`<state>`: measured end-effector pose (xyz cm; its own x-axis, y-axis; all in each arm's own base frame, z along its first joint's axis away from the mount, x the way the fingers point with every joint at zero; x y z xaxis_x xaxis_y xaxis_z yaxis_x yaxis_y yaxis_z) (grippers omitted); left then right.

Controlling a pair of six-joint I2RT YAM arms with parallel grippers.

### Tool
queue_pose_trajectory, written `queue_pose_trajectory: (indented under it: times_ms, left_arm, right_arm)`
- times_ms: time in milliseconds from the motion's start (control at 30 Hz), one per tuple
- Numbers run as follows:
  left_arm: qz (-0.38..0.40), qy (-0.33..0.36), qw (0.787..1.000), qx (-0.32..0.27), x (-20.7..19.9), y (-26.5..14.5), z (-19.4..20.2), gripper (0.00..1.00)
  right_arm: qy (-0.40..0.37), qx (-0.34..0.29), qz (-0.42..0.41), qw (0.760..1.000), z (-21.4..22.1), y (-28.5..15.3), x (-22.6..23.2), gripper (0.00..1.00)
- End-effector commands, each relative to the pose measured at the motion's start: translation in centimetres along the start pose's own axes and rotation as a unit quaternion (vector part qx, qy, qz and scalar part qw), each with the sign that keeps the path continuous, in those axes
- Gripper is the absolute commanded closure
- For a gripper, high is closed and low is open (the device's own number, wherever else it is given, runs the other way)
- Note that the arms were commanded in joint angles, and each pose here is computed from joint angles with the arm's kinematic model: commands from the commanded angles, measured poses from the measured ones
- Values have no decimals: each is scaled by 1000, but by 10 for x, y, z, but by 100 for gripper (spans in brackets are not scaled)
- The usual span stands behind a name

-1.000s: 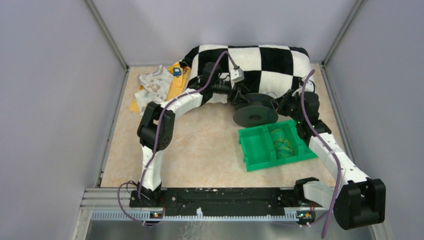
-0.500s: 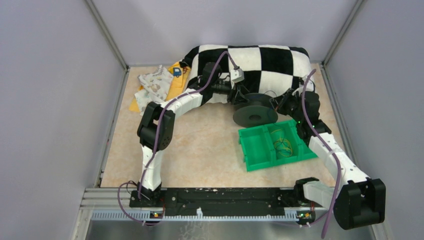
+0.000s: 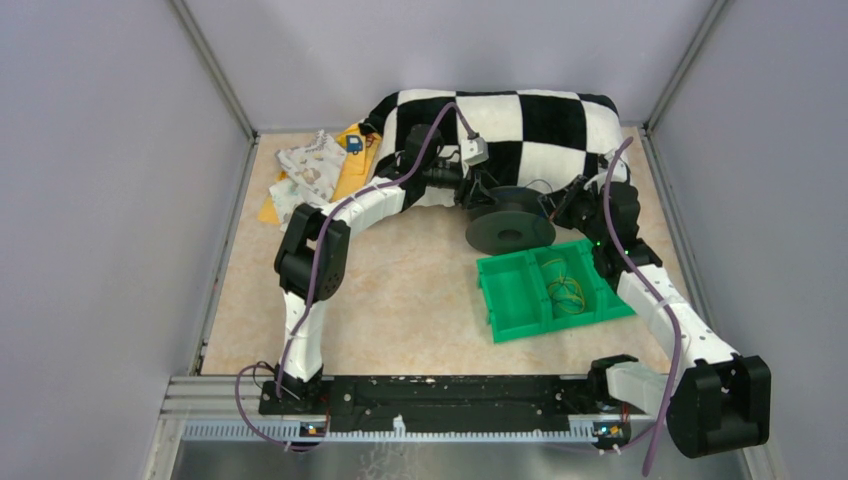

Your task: Wrap the cables

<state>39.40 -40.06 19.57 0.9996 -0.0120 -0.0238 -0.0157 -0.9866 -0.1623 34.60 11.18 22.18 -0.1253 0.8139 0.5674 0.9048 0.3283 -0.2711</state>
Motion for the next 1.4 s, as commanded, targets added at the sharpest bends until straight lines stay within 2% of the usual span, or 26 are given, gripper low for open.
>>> queue_pose_trajectory:
  times_ms: [0, 300, 533, 700, 1200, 1367]
  left_arm:
    - [9, 42, 999, -26, 0, 0, -25, 42]
    - [9, 37, 999, -23, 0, 0, -21, 42]
    - [6, 38, 999, -24, 1, 1, -22, 38]
    - [4, 34, 999, -27, 2, 1, -23, 41]
    - [6, 32, 999, -24, 0, 0, -20, 42]
    - [6, 30, 999, -23, 1, 1, -17, 48]
  right_arm:
    - [0, -25, -14, 1000, -14, 0, 6, 100]
    - [3, -20, -15, 1000, -10, 4, 4, 100]
    - [5, -14, -16, 1000, -6, 4, 3, 100]
    - [5, -14, -19, 1000, -5, 1, 4, 100]
    - [5, -16, -11, 1000, -4, -5, 2, 100]
    - [4, -20, -12, 1000, -6, -5, 3, 100]
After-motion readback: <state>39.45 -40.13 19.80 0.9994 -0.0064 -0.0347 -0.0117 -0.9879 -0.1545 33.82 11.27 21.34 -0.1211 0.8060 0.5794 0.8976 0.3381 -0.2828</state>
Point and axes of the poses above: each gripper's point midway between its finger pads, its own y axis out along the fingers, its own x axis along the line the jaws close on, z = x × y, the point moved 1 cm from there along -y, back along the fingers, and after that the axes turned 1 degree about -y, right-handed, at the moved point
